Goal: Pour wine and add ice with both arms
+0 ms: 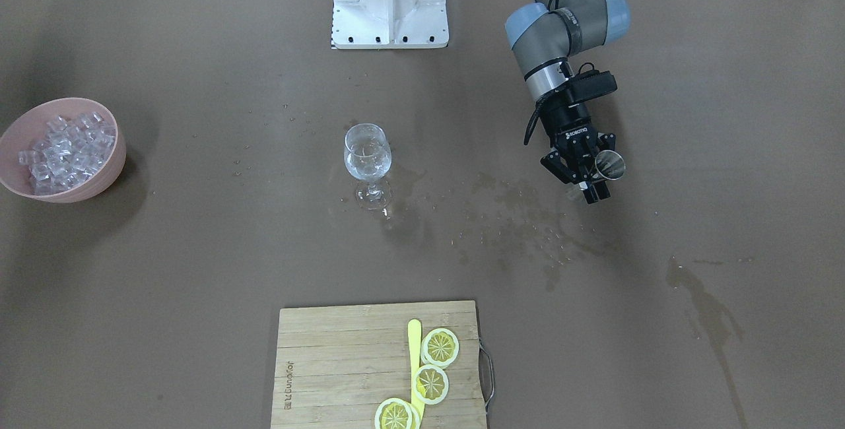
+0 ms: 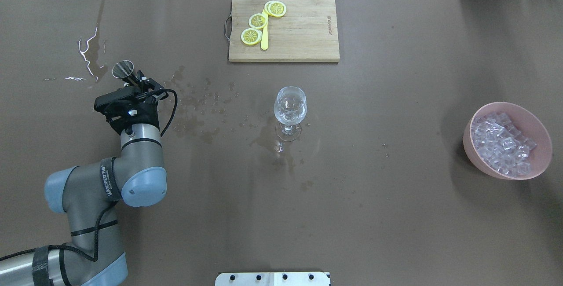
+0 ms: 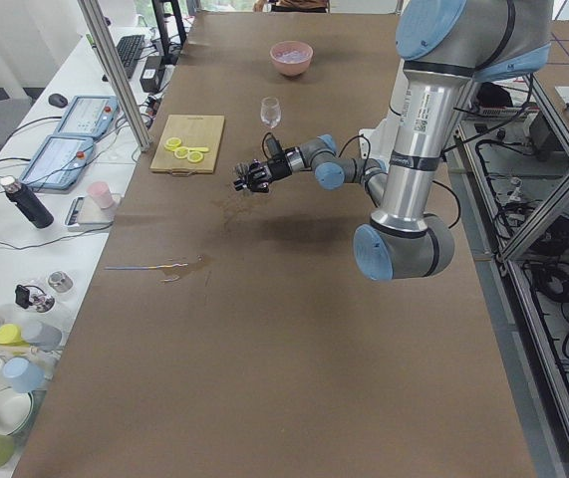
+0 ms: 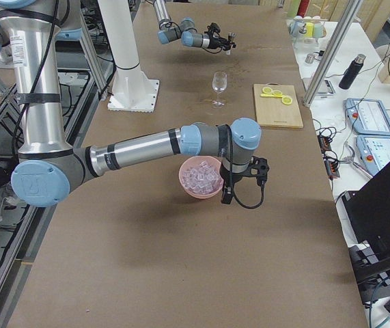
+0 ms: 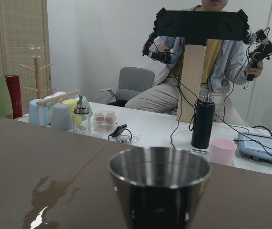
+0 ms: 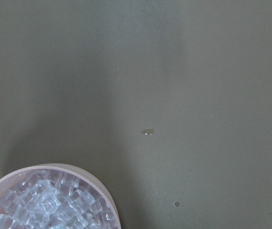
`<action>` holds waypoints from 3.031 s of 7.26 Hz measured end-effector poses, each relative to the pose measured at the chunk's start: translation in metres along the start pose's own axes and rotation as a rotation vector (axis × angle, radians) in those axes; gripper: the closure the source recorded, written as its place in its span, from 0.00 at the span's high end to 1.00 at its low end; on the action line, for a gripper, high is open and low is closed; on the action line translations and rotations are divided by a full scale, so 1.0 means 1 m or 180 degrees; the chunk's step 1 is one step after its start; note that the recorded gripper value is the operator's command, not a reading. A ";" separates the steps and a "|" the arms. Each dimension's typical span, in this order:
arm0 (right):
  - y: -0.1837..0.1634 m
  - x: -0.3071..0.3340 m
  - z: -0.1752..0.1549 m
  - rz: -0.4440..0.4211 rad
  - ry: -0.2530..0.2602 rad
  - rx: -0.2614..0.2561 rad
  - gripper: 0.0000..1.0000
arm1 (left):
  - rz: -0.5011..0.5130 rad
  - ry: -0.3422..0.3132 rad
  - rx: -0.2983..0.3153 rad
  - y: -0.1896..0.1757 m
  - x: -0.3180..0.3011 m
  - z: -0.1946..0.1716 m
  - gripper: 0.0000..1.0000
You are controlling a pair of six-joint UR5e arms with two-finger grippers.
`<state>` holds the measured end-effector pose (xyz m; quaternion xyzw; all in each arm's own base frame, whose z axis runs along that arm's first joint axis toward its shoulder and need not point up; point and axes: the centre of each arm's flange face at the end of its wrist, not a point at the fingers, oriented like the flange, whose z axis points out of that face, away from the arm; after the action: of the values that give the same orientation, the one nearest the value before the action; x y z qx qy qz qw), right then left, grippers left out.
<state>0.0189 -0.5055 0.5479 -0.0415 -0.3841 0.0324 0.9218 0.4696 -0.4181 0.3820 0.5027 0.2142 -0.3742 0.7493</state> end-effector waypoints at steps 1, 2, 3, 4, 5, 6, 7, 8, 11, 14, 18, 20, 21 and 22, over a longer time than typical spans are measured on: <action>0.000 0.000 0.000 0.0003 -0.0001 0.0000 1.00 | 0.0061 -0.0025 0.0043 0.011 -0.002 0.005 0.00; -0.001 -0.001 0.000 0.0002 0.0000 0.0001 1.00 | 0.0114 -0.0044 0.0103 0.022 -0.002 0.010 0.00; -0.001 -0.002 0.000 -0.0001 0.0000 0.0001 1.00 | 0.0102 -0.0052 0.0179 0.033 0.000 0.016 0.00; -0.001 -0.002 0.000 -0.0003 0.0001 0.0001 1.00 | 0.0042 -0.0057 0.0219 0.041 0.004 0.019 0.00; -0.001 -0.002 0.000 -0.0005 0.0001 0.0002 1.00 | 0.0005 -0.0061 0.0232 0.045 0.006 0.021 0.00; -0.001 -0.002 0.000 -0.0006 0.0001 0.0001 1.00 | -0.0007 -0.0062 0.0232 0.047 0.007 0.021 0.00; -0.001 -0.002 0.000 -0.0005 0.0001 0.0001 1.00 | -0.0002 -0.0058 0.0226 0.050 0.007 0.021 0.00; -0.001 -0.002 0.000 -0.0004 0.0001 0.0000 1.00 | 0.0018 -0.0053 0.0213 0.055 0.006 0.019 0.00; -0.001 -0.002 0.000 -0.0004 0.0001 0.0000 1.00 | 0.0080 -0.0062 0.0203 0.068 0.002 0.019 0.20; -0.001 -0.002 0.001 -0.0002 0.0002 -0.0004 1.00 | 0.0074 -0.0048 0.0194 0.070 0.007 0.016 0.66; -0.002 0.000 0.002 0.0003 0.0003 -0.0012 1.00 | 0.0036 -0.0022 0.0177 0.063 0.011 0.011 0.99; -0.002 -0.001 0.001 -0.0003 0.0002 -0.0006 1.00 | 0.0017 0.0000 -0.0011 0.041 0.009 -0.002 0.99; -0.001 -0.002 0.001 -0.0007 0.0001 -0.0001 1.00 | 0.0084 0.0030 -0.0120 0.023 0.001 -0.012 0.99; -0.001 -0.002 0.000 -0.0011 0.0001 0.0003 1.00 | 0.0128 0.0091 -0.0269 -0.003 -0.008 -0.028 0.99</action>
<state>0.0173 -0.5069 0.5463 -0.0404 -0.3840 0.0309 0.9219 0.4635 -0.3908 0.3745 0.4802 0.2303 -0.3424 0.7741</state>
